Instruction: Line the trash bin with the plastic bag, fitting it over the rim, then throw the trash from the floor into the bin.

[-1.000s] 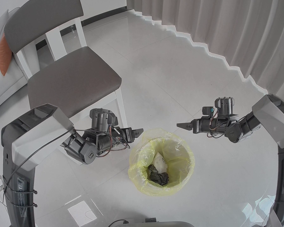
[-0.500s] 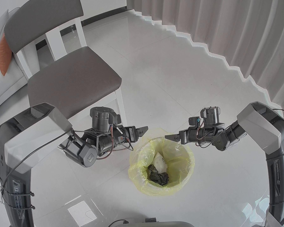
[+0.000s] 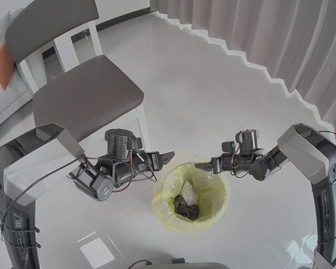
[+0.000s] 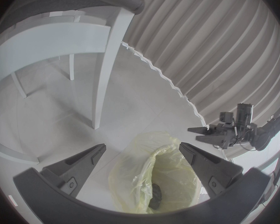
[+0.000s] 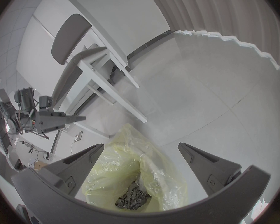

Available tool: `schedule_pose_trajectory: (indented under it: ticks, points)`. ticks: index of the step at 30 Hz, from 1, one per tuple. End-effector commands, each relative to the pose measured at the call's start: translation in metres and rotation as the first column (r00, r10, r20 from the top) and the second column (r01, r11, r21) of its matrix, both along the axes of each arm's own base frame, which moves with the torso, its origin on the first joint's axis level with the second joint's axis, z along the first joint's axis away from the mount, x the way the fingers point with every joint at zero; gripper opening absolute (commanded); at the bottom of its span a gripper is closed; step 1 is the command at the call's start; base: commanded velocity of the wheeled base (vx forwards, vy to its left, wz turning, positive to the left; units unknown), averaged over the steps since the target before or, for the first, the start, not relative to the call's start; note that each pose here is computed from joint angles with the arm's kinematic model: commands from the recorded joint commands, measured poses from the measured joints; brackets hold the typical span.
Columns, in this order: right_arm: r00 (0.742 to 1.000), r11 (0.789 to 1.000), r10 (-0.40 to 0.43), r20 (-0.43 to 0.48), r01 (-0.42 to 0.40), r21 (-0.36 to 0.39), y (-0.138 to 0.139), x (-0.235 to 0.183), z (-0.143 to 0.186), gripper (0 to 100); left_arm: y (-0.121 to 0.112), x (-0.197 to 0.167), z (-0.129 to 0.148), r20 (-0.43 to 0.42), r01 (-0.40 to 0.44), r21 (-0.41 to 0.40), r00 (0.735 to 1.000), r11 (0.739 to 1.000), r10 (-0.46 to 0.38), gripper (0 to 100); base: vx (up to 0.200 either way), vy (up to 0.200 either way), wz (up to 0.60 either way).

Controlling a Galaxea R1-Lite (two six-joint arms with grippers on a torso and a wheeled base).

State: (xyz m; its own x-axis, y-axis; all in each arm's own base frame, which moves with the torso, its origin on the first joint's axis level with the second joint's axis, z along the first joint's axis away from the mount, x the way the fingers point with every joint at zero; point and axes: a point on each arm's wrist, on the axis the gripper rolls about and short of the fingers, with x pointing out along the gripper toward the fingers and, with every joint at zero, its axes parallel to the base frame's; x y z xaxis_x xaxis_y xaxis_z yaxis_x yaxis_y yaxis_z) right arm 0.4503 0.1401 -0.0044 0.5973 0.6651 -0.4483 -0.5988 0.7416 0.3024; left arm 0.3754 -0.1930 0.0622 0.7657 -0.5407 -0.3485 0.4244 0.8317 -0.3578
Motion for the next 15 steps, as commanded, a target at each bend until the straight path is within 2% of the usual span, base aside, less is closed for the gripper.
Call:
schedule_pose_trajectory:
  ticks: [1,5,6,15]
  points:
    - [1.0,1.0,0.001,0.001,-0.001,0.0,0.0001,-0.0002,0.0002,100,0.0018,0.0003,0.0001,-0.001,-0.004,0.0,1.0,1.0,0.004,100,0.0,0.0,0.0]
    - [1.0,1.0,0.002,0.006,-0.002,-0.001,0.0002,0.0001,0.0013,100,0.0024,0.0007,-0.0009,0.003,-0.006,-0.002,1.0,1.0,0.006,100,0.0,0.0,0.0]
    - [1.0,1.0,0.003,0.005,-0.003,0.001,0.0002,0.0002,0.0015,0,0.003,0.0007,-0.0018,0.003,-0.007,-0.002,1.0,1.0,0.007,100,0.0,0.0,0.0]
    - [1.0,1.0,-0.003,-0.001,0.003,-0.002,-0.0021,0.0002,0.0006,0,0.0039,0.0005,-0.0039,0.0,-0.009,-0.001,1.0,1.0,0.009,100,0.0,0.0,0.0]
